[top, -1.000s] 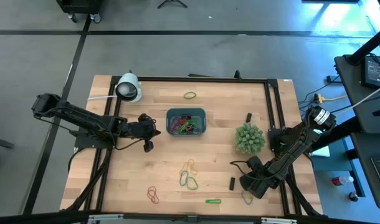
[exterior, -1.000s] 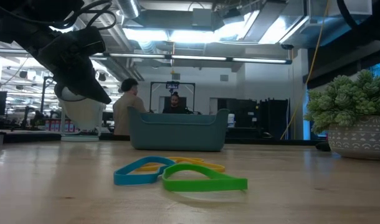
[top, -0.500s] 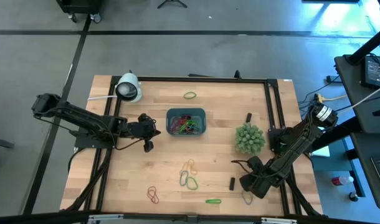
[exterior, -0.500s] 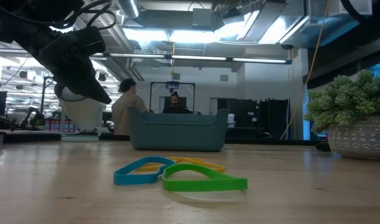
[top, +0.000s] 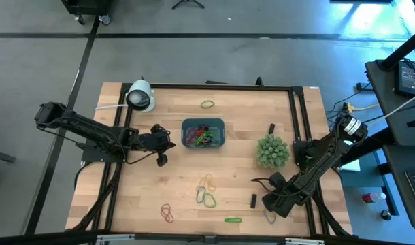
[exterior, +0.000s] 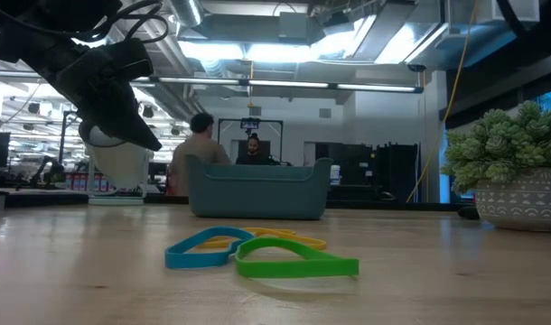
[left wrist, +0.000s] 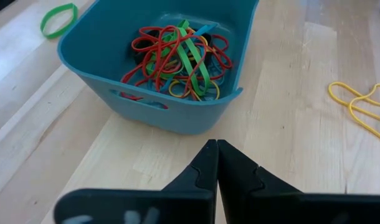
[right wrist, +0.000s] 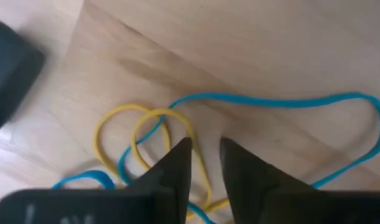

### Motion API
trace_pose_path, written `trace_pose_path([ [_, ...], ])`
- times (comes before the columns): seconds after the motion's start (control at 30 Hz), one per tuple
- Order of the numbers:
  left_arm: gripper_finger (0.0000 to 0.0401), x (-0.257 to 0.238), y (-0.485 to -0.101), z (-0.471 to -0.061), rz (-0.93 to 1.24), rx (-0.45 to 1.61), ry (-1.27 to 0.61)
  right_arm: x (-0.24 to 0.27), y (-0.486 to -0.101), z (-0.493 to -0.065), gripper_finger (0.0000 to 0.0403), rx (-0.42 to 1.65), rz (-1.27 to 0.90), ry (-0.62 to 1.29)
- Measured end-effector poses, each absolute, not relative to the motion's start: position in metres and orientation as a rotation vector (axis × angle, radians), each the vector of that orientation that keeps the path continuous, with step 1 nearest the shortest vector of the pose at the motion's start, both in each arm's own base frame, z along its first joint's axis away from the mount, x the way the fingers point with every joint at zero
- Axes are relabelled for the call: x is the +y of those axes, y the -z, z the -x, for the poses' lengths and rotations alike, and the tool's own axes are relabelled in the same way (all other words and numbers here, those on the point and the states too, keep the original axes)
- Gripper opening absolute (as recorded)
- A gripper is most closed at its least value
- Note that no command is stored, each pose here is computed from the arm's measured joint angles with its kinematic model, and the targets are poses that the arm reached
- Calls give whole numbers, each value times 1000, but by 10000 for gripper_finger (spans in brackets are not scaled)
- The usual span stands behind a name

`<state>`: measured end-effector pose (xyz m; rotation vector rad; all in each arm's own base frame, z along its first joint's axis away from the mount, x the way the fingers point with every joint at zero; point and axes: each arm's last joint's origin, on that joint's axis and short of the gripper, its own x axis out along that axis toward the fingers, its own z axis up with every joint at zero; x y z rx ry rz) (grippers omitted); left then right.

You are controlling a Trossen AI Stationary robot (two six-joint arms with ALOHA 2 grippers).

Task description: Pick and place rubber bands into bin

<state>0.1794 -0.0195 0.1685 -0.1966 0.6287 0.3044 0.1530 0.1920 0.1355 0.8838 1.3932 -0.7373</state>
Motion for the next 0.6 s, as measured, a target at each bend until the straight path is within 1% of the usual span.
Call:
trace_pose_path([
  [0.13, 5, -20, -168, -179, 197, 629, -305, 193, -135, -153, 54, 1398, -878, 716],
  [0.27, 2, -20, -168, -179, 197, 629, -304, 193, -135, -153, 9, 1403, -881, 718],
  [0.4, 3, -20, -168, -179, 197, 629, -304, 200, -145, -159, 6, 1397, -903, 699],
  [0.6, 3, -20, -168, -179, 197, 629, -304, 210, -183, -166, 3, 1392, -838, 746],
])
